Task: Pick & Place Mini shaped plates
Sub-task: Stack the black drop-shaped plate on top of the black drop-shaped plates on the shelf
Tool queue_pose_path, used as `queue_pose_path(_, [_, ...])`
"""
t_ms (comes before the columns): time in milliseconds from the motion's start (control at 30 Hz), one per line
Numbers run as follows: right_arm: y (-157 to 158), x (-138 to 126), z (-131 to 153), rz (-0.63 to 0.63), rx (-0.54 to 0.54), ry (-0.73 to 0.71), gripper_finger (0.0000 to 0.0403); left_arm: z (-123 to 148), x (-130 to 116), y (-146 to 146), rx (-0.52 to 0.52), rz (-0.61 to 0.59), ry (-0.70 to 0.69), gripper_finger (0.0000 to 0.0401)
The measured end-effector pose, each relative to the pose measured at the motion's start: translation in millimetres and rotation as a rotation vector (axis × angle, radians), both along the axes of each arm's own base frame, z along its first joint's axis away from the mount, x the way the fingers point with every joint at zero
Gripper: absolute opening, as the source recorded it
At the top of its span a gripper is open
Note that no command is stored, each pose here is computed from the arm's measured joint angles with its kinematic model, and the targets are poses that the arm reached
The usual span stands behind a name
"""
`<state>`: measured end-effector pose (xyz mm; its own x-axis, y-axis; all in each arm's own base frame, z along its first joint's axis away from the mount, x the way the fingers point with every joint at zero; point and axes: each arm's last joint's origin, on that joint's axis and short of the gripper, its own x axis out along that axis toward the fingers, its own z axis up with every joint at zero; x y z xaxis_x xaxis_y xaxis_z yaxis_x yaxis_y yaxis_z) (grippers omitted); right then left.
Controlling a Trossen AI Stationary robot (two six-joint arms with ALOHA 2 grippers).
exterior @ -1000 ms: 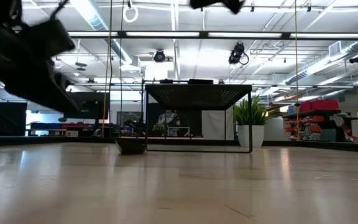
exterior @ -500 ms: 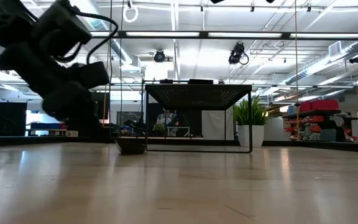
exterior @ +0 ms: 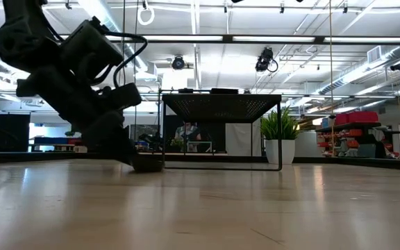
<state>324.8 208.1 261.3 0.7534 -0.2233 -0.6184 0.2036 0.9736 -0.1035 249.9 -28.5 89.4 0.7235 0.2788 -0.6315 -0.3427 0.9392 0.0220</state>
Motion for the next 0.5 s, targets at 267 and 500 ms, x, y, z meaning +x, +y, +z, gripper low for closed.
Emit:
queue_pose_path(267, [1,0,0,-0.004,0.01,-0.009,0.0004,0,-2,-26,-0.094,-0.095,-0.009,0.0004])
queue_pose_path(500, [1,1,1,-0.004,0.013,-0.013,0.0004,1,-10,-60,-0.244,-0.179,-0.029,0.0009])
